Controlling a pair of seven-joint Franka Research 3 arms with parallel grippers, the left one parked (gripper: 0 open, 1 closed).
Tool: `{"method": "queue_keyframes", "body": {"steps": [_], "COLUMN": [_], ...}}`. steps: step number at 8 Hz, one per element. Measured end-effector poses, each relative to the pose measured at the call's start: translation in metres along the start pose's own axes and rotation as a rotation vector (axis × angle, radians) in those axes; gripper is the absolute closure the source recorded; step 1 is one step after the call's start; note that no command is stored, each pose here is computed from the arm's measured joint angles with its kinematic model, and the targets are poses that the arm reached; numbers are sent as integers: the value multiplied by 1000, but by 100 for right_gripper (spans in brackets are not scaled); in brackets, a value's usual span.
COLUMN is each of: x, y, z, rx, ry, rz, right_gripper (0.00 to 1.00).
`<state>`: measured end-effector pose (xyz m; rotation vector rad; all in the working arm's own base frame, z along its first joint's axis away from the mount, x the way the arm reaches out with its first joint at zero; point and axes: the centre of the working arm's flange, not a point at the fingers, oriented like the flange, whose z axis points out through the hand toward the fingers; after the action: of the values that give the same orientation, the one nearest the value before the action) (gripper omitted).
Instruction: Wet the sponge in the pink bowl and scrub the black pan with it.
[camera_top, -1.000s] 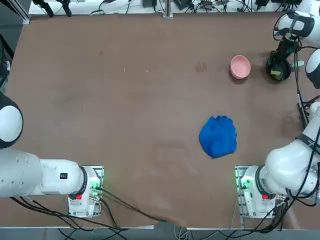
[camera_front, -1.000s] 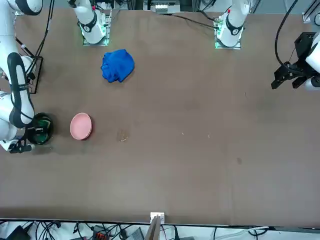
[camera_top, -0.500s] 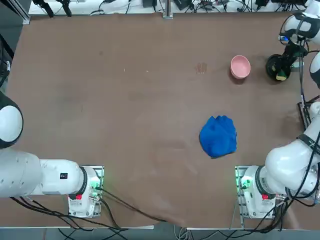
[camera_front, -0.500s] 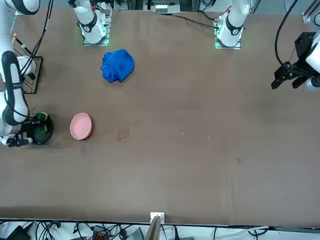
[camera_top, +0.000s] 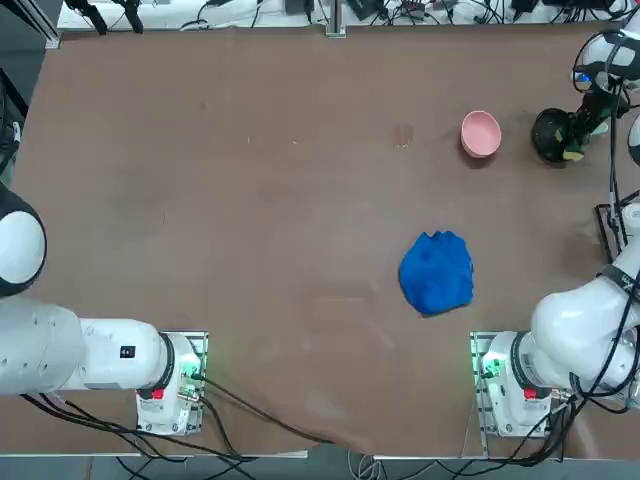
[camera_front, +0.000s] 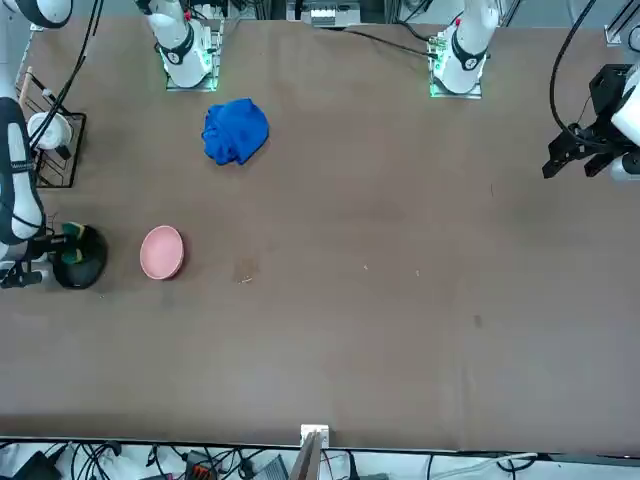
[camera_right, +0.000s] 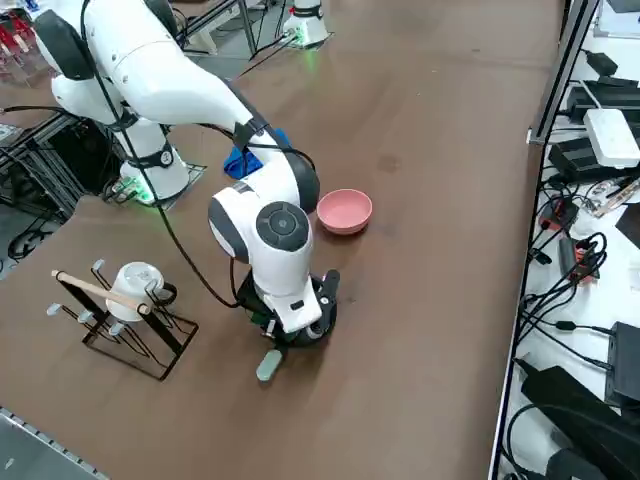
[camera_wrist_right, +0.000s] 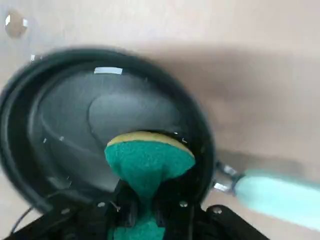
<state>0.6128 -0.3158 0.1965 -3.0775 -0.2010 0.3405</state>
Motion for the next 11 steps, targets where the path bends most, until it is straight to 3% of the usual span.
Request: {"method": "queue_keyframes", "body": {"steps": [2,5,8,11], "x": [8,31,48,37], "y": [1,-27,-70,-75], "z": [-2,-8,-7,0], "rx": [-33,-44,-22,26], "ry": [53,73,7,-95], "rz": [-5,-21,-37,-38], "right_gripper": [80,79,80,80]}}
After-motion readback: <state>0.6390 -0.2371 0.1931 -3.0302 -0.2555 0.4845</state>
